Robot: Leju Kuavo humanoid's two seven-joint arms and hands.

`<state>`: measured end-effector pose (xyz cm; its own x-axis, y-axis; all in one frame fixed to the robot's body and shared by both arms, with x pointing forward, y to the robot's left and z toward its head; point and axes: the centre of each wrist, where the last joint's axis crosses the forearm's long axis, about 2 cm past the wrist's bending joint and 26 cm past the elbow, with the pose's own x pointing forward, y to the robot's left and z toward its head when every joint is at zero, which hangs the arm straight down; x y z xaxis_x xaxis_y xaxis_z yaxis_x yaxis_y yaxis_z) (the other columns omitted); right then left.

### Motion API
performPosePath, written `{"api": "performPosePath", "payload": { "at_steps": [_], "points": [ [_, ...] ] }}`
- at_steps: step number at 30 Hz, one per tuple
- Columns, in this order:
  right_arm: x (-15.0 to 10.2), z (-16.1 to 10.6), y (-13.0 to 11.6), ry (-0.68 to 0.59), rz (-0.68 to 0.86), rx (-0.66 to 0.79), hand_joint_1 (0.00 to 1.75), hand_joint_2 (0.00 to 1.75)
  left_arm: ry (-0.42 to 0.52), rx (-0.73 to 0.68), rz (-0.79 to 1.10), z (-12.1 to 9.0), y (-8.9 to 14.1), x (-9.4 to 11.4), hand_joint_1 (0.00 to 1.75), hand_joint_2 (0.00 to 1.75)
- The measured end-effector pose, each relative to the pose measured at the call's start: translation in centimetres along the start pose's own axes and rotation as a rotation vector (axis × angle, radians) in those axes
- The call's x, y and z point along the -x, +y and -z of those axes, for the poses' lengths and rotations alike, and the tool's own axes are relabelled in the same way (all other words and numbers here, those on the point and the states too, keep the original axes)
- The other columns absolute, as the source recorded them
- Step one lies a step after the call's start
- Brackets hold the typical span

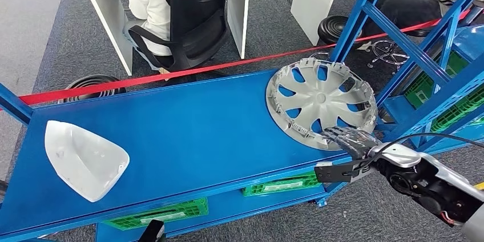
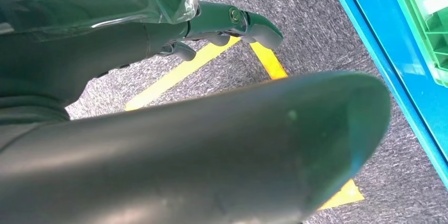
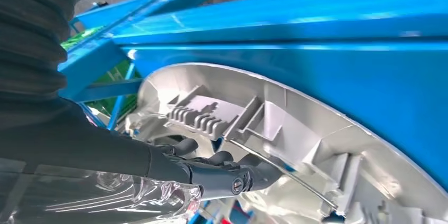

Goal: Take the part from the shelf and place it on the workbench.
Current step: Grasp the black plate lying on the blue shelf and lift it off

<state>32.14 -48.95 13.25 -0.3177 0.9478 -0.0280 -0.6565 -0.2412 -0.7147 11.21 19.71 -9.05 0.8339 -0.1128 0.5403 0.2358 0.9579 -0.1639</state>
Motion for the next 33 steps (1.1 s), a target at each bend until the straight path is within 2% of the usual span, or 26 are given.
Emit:
{"api": "performPosePath", "payload": {
  "at_steps": [6,11,18,24,33],
  "points": [
    [-2.1,2.1,1.9,0.007,-0.022,0.024,0.00,1.75,0.010,0.005,0.007,0.0,-0.2,0.0,0.00,0.00],
    [-2.0,1.2,3.4,0.023,0.001,0.018,0.00,1.75,0.014,0.011,0.005,0.0,-0.2,0.2,0.00,0.00],
    [-1.8,0.1,4.3,0.027,0.012,0.002,0.00,1.75,0.013,0.017,0.002,-0.1,-0.2,0.2,0.00,0.00],
    [-2.9,0.9,5.1,0.027,-0.018,0.019,0.00,1.75,0.014,0.017,0.002,-0.1,-0.2,0.2,0.00,0.00],
    [-4.1,1.5,6.7,0.028,0.022,0.036,0.00,1.75,0.016,0.017,0.002,-0.1,-0.2,0.2,0.00,0.00]
  ]
}}
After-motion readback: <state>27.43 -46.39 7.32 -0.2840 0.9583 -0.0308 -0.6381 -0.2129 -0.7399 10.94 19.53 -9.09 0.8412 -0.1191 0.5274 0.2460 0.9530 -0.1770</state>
